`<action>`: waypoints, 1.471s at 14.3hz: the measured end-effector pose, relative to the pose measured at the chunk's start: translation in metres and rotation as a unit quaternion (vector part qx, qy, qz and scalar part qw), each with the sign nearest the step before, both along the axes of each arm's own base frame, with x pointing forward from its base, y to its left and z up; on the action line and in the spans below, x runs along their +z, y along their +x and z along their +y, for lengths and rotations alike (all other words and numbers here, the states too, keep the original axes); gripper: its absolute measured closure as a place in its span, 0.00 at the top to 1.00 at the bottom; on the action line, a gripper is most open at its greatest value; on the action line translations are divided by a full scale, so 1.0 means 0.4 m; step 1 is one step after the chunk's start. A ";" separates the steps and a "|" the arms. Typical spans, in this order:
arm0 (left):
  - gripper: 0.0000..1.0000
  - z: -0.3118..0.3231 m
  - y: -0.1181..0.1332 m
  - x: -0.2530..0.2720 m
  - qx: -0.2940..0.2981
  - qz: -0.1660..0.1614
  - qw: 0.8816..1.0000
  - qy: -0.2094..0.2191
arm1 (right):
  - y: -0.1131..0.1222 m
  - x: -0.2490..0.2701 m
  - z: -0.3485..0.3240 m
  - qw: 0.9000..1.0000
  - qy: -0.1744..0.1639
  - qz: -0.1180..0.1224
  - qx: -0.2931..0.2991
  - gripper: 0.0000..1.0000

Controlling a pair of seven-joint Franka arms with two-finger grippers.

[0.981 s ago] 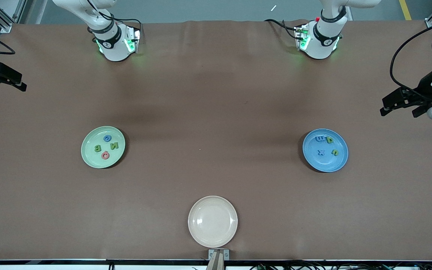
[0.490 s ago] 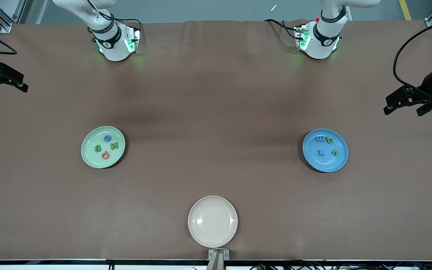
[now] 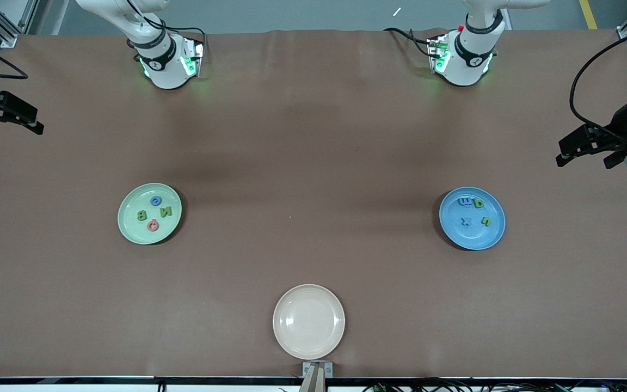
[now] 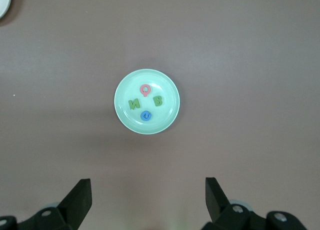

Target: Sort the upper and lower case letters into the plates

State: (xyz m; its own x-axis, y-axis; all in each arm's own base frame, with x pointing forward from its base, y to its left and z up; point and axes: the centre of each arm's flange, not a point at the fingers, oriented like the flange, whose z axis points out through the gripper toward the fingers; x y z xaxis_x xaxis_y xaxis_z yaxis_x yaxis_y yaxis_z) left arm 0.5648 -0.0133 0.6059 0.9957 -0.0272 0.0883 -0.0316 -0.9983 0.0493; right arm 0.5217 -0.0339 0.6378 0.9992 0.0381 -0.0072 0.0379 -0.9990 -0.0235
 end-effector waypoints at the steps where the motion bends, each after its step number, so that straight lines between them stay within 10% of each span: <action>1: 1.00 0.001 0.000 0.000 0.000 0.000 1.000 0.000 | 0.002 0.001 0.002 1.000 0.000 -0.003 0.001 1.00; 21: 1.00 -0.024 -0.023 0.109 -0.010 -0.017 1.000 0.000 | -0.007 0.007 -0.024 1.000 -0.001 -0.002 -0.008 1.00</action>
